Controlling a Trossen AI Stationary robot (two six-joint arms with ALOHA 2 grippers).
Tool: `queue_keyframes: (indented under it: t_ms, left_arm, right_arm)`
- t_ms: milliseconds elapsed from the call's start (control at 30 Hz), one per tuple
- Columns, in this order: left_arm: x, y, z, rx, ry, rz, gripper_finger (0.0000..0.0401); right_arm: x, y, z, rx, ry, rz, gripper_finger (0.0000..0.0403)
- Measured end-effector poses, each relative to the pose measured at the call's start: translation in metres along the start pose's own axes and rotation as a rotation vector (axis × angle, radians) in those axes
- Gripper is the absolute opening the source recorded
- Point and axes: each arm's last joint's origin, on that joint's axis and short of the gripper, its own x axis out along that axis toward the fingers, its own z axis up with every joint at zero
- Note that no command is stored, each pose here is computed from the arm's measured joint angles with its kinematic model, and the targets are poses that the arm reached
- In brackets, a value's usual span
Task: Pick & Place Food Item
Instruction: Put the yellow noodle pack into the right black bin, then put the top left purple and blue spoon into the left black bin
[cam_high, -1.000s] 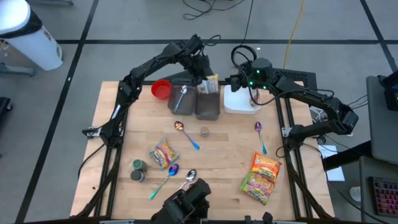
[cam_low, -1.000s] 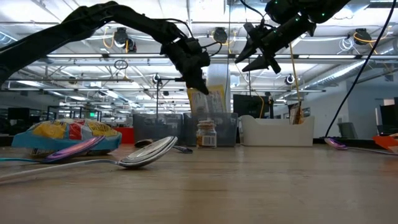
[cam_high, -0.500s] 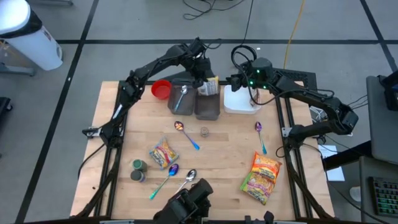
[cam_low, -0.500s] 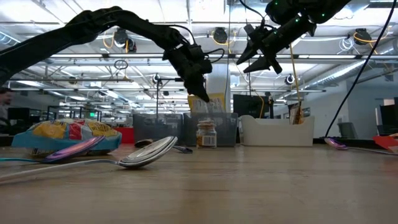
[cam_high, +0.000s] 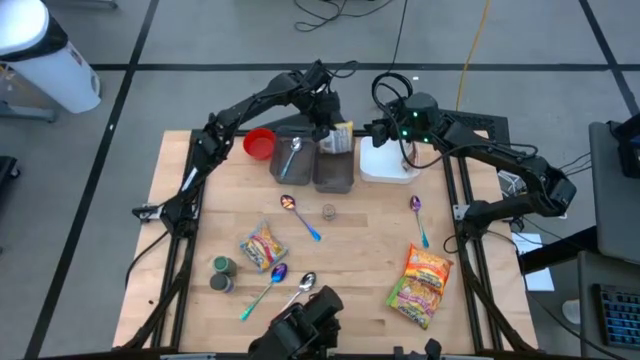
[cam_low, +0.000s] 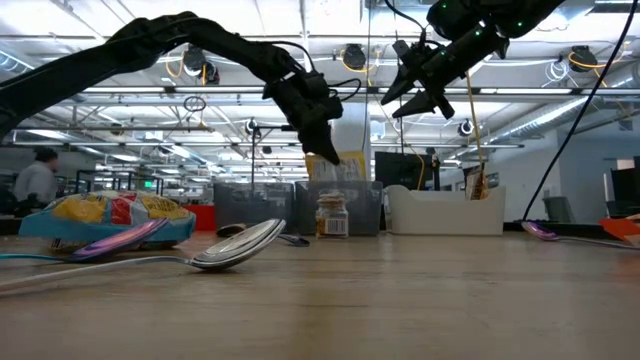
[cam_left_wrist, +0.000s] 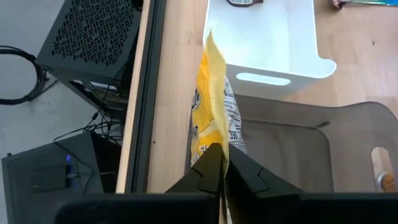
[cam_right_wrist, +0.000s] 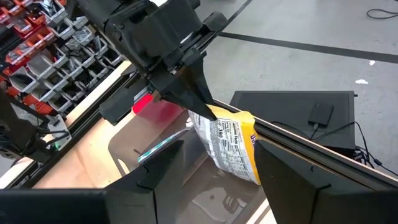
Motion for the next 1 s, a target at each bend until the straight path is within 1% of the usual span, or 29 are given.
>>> queue_keyframes:
  t_ms: [700,800,1000]
  left_arm:
    - [-0.0014,0.0008,0.0009,-0.024,-0.018,-0.009,0.0024]
    - [-0.0023,0.0028,0.0009,-0.033,-0.028,-0.004,0.0040]
    - [-0.0050,0.0073,-0.0016,-0.069,-0.030,0.001,0.0091]
  right_arm:
    - [0.0000,-0.0001,0.0000,-0.012,0.001,0.000,0.0187]
    - [0.0000,0.0000,-0.0001,-0.018,0.001,0.000,0.0187]
    - [0.0000,0.0000,0.0000,-0.018,0.001,0.000,0.0187]
